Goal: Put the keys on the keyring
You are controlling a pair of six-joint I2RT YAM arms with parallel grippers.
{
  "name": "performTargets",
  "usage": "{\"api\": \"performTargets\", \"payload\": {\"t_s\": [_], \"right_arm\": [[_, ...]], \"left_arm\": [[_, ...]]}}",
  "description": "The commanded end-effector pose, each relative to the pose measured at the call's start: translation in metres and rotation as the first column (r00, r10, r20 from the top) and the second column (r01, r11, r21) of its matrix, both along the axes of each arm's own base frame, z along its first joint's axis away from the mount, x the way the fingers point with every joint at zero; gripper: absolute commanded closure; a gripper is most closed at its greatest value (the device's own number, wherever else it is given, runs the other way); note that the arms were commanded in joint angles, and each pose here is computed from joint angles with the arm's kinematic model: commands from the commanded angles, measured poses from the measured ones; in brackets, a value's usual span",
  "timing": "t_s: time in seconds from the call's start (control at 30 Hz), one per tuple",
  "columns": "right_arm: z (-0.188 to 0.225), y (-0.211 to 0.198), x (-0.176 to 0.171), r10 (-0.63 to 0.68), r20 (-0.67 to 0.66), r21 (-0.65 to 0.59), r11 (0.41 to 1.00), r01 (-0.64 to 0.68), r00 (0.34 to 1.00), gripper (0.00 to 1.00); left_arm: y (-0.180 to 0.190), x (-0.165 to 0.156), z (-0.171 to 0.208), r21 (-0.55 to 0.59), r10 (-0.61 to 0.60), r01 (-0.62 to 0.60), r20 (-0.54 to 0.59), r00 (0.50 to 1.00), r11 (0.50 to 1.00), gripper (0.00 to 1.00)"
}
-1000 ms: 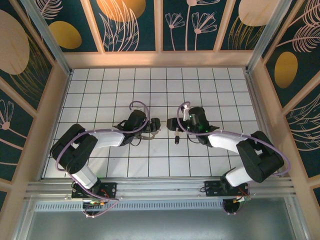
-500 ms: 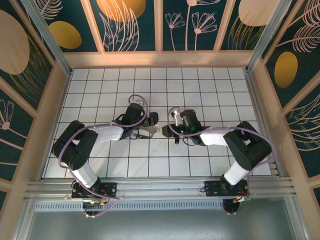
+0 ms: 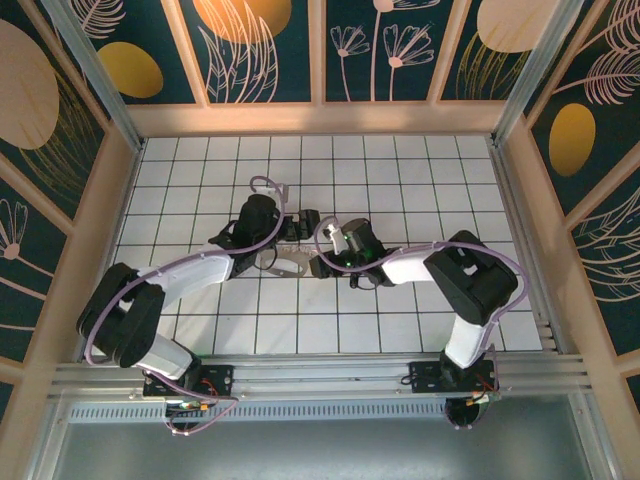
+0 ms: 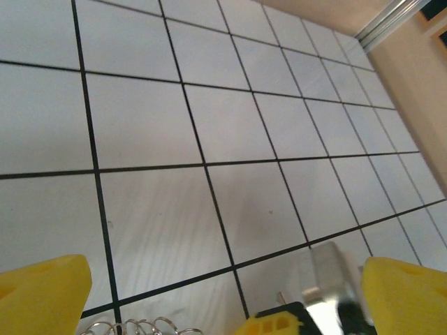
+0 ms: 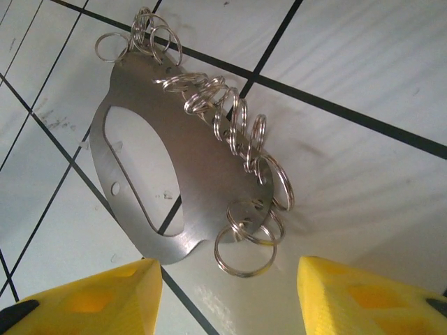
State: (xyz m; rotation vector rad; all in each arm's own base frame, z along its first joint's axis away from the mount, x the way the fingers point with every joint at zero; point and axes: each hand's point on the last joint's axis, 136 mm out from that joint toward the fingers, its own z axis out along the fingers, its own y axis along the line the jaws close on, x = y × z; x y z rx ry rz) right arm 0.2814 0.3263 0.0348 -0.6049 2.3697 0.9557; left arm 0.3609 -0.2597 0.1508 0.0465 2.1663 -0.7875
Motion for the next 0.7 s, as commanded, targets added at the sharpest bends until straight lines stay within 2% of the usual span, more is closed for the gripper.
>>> {"api": "performTargets", "payload": {"t_s": [0.0,0.4,0.67], "right_arm": [[0.000,0.010,0.001,0.031,-0.008,0.012,0.999,-0.031,0.999,0.46],[0.013,0.010,-0.003,0.023,0.023,-0.005,1.000,-0.023,0.999,0.47],[0.016,0.004,-0.006,0.059,0.119,-0.151,0.988,-0.041,0.991,0.49]], "left_arm": [[0.003,-0.001,0.013,0.002,0.005,-0.005,0.016,1.000,1.000,0.01],[0.011,-0.007,0.033,-0.003,0.018,-0.018,0.065,0.998,1.000,0.01],[0.024,-0.007,0.049,0.013,0.025,-0.027,0.094,0.995,1.000,0.01]]}}
